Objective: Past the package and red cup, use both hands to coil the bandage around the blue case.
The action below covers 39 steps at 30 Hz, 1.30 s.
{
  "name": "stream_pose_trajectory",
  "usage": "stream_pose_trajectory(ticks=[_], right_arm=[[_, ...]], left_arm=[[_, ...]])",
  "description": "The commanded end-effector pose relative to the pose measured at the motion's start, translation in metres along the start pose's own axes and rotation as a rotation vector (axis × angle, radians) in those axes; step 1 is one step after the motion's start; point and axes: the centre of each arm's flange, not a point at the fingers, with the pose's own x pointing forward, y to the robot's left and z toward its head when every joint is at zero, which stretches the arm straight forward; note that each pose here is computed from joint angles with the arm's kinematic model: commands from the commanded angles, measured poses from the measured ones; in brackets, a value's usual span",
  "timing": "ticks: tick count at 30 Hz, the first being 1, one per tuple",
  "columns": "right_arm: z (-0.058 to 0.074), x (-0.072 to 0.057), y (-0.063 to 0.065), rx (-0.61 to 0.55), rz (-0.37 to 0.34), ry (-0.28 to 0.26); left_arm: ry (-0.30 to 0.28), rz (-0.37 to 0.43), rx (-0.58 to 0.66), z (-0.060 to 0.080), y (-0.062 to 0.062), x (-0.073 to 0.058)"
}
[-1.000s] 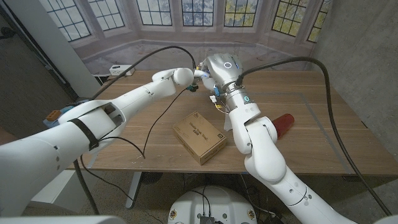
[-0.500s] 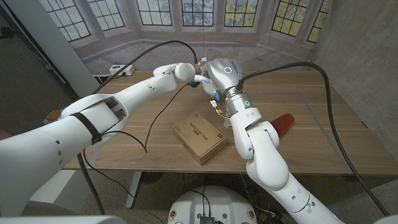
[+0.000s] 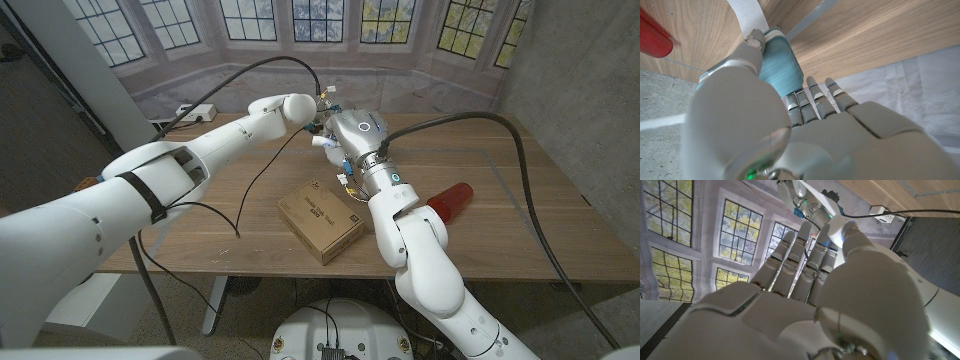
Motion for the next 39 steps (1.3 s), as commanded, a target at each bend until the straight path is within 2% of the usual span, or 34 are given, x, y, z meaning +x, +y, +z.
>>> stream_pose_trajectory(ticks=[1, 15, 39], right_arm=[[0.002, -0.006, 0.01, 0.03, 0.052, 0.0], [0.002, -0.008, 0.028, 0.083, 0.093, 0.024], [-0.005, 0.0, 0.062, 0.131, 0.195, 0.058]], left_arm=[[-0.016, 0.011, 0.014, 0.007, 0.011, 0.003], [-0.028, 0.016, 0.027, 0.014, 0.02, 0.008], [-0.053, 0.02, 0.049, 0.028, 0.035, 0.015]])
